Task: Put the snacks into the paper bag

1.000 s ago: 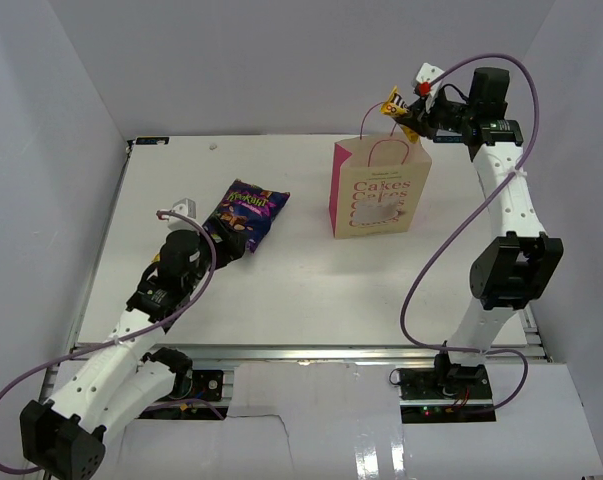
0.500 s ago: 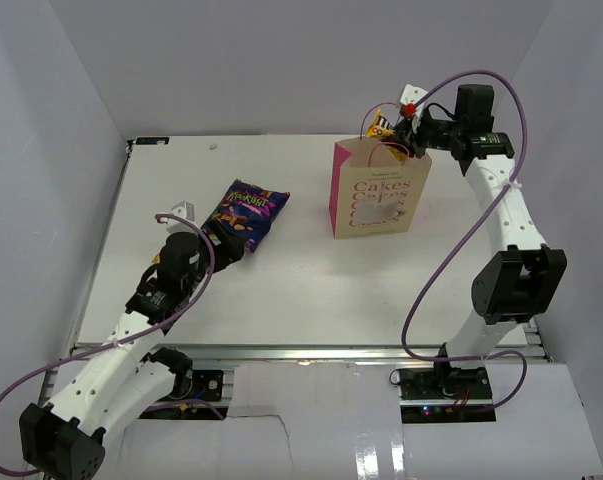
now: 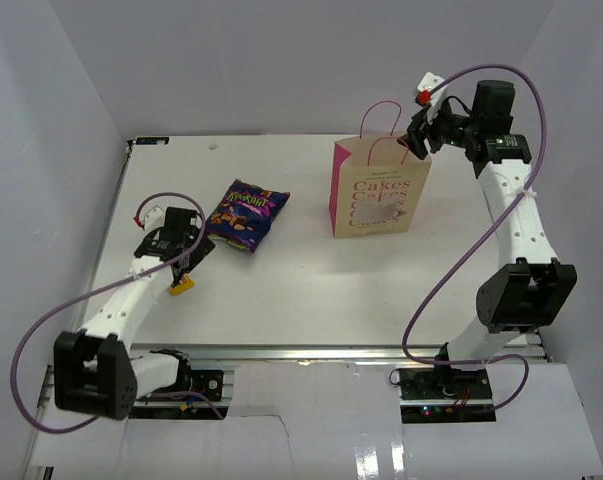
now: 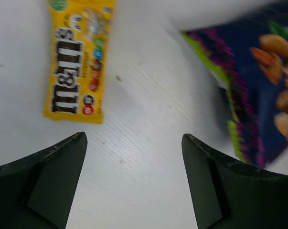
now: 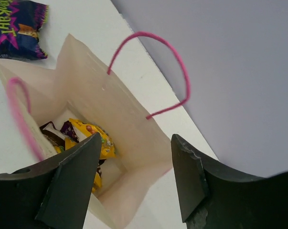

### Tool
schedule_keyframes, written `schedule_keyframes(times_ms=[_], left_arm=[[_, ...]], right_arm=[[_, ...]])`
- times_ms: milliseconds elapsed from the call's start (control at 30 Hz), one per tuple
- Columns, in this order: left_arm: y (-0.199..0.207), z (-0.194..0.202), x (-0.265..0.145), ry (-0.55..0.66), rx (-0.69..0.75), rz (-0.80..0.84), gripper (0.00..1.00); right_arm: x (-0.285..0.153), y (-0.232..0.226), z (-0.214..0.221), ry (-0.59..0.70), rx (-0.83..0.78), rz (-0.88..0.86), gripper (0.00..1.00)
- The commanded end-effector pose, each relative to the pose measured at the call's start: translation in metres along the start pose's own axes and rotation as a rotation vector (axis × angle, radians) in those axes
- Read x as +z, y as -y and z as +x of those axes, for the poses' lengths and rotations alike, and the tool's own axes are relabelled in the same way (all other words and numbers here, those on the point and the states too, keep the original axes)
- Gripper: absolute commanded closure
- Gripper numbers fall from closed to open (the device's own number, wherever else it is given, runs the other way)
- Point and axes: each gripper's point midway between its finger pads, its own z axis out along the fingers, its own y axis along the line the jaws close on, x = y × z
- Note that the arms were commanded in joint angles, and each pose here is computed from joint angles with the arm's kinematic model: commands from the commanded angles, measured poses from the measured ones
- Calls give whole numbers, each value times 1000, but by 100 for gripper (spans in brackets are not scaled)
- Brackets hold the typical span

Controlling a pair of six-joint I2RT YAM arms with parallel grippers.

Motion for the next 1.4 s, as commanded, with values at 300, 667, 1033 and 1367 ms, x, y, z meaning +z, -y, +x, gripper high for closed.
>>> schedule_keyframes(times_ms=[300, 667, 1033, 1367], left_arm=[[-100, -10, 69, -108, 127, -612, 11], [-96, -6, 95, -187, 113, -476, 72], [82, -93, 6, 48, 188, 439, 100], [309, -61, -150, 212, 697, 1415, 100]], right_arm=[[-79, 35, 27, -79, 193, 270, 29], [-98, -6, 65, -107, 297, 232, 29], [-99, -73, 99, -123, 413, 62, 30], [-95, -134, 146, -176, 524, -38, 32]])
